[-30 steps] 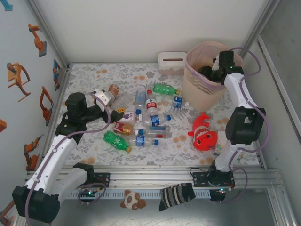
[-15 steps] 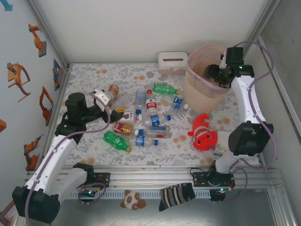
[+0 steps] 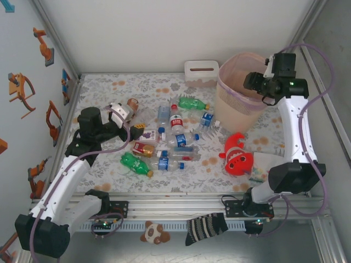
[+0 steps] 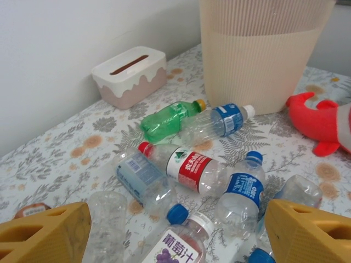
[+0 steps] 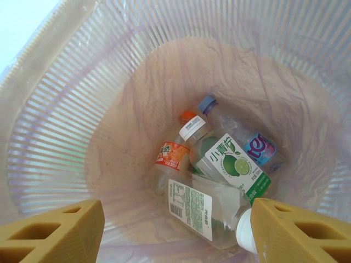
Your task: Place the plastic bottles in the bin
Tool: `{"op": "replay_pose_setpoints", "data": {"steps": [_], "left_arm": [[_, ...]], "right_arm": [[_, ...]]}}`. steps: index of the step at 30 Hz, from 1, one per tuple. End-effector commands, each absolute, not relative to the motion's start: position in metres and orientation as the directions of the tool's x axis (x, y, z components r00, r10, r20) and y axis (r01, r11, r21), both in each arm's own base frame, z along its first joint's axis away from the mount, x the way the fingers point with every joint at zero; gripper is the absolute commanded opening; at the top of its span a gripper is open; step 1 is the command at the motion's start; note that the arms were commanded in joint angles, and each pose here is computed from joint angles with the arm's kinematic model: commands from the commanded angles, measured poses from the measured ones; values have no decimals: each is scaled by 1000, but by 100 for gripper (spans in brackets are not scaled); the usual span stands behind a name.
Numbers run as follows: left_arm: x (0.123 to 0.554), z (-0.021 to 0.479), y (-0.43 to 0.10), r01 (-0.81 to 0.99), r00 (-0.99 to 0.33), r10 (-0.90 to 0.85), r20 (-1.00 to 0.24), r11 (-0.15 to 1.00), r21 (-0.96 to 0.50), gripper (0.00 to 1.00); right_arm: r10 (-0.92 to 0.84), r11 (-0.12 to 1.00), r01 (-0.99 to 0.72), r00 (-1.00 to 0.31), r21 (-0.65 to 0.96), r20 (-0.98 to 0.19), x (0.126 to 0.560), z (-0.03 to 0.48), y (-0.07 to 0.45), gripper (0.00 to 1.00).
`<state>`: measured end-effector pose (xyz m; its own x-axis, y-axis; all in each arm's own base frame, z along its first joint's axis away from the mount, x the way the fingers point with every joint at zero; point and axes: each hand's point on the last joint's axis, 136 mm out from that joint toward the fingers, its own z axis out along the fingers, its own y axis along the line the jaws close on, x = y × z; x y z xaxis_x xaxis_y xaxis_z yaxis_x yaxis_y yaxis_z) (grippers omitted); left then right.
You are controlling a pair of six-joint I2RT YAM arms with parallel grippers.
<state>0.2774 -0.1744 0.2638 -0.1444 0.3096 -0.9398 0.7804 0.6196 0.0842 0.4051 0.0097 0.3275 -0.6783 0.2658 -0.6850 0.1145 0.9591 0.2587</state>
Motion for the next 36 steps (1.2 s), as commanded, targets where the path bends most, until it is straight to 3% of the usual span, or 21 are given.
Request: {"op": "replay_pose_setpoints", "data": {"steps": [1, 11, 19, 36], "left_arm": [[289, 267, -166, 724, -196, 300, -934, 686, 69, 82], [335, 238, -128, 478, -488, 264, -832, 878, -1, 80], [366, 185, -108, 324, -755, 219, -618, 944, -61, 75], [440, 97, -88, 272, -898, 257, -357, 962, 8, 70]], "right_arm": [[270, 956, 87, -638, 281, -721, 388, 355, 13, 69], [290, 934, 8, -598, 356, -747, 357, 382, 32, 66], [290, 920, -46, -587, 389, -756, 333, 396, 46, 66], [330, 880, -106, -563, 462, -757, 312, 411, 59, 66]]}}
